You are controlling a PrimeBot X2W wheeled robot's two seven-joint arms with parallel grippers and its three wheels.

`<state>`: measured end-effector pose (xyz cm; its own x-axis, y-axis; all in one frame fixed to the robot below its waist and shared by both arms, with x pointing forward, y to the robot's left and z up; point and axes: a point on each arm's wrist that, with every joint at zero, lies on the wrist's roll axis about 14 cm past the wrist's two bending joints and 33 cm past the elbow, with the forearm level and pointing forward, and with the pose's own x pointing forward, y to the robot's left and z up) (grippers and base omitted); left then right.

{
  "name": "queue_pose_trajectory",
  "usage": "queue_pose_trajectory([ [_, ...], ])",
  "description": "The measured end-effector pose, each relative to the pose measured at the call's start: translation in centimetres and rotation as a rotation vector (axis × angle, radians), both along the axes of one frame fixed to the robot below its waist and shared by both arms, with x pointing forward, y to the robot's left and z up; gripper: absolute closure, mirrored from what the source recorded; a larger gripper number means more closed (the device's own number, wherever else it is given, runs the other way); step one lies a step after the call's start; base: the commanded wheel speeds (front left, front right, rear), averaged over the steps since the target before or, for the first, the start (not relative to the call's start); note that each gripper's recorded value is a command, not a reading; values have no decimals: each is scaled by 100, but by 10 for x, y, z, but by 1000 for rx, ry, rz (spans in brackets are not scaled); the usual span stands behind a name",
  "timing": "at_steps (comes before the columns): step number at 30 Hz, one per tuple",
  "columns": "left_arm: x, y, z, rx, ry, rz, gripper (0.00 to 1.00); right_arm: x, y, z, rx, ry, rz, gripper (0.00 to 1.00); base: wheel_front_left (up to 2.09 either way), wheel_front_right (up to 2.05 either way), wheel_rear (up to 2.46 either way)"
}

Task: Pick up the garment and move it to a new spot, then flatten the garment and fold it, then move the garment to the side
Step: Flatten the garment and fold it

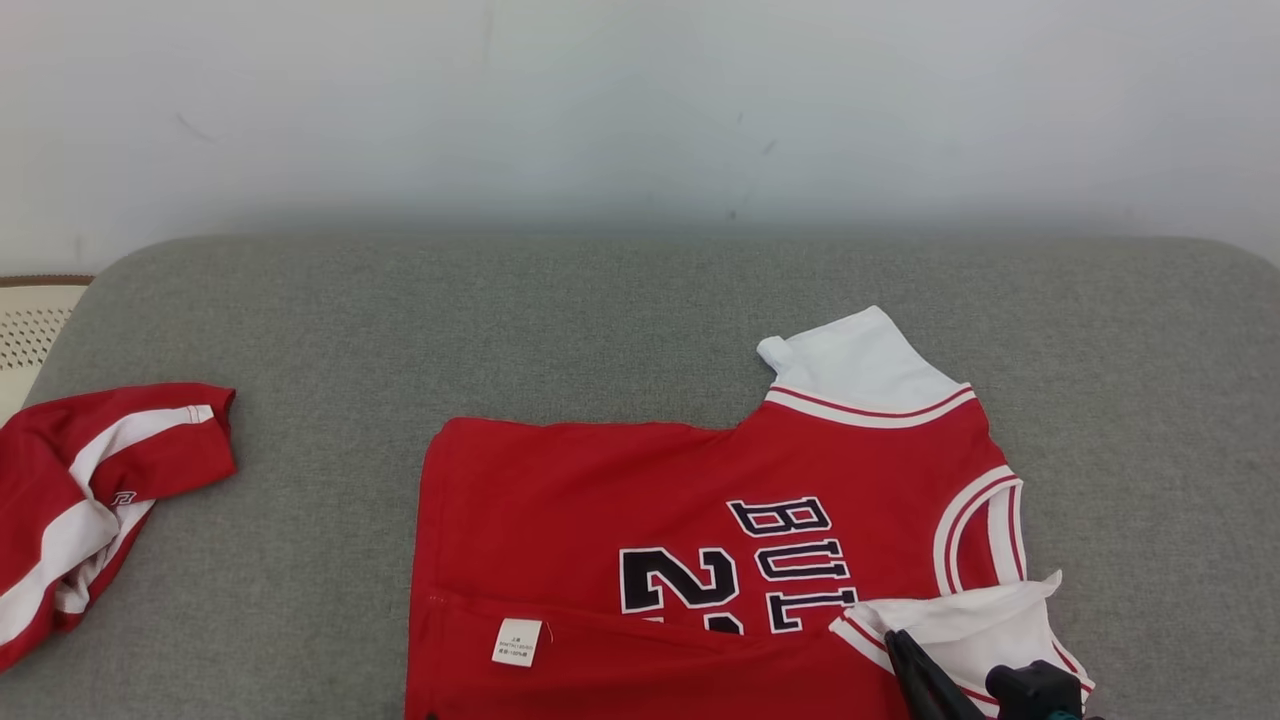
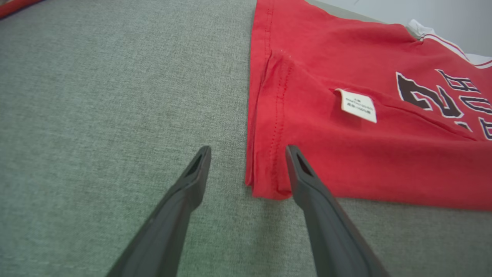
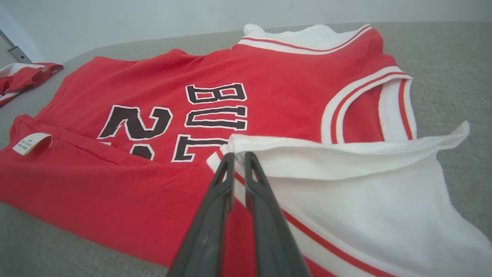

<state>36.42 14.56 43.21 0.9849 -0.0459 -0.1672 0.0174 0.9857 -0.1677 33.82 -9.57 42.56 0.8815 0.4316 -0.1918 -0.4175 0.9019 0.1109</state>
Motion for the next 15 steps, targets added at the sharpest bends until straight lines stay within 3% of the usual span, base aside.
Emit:
queue_pose_trajectory([
  [2,0,0,-1,1,2,1,0,2,0,1,0,-3,-1,100,0,0,0],
  [13,7,-4,-2,-2,6,-8,0,30,-5,14,-22,-54,-9,100,0,0,0],
  [14,7,-4,-3,-2,8,-10,0,34,-5,15,-28,-56,-7,91,0,0,0],
  [15,8,-5,-3,-2,7,-13,0,37,-5,15,-33,-57,-6,52,0,0,0],
])
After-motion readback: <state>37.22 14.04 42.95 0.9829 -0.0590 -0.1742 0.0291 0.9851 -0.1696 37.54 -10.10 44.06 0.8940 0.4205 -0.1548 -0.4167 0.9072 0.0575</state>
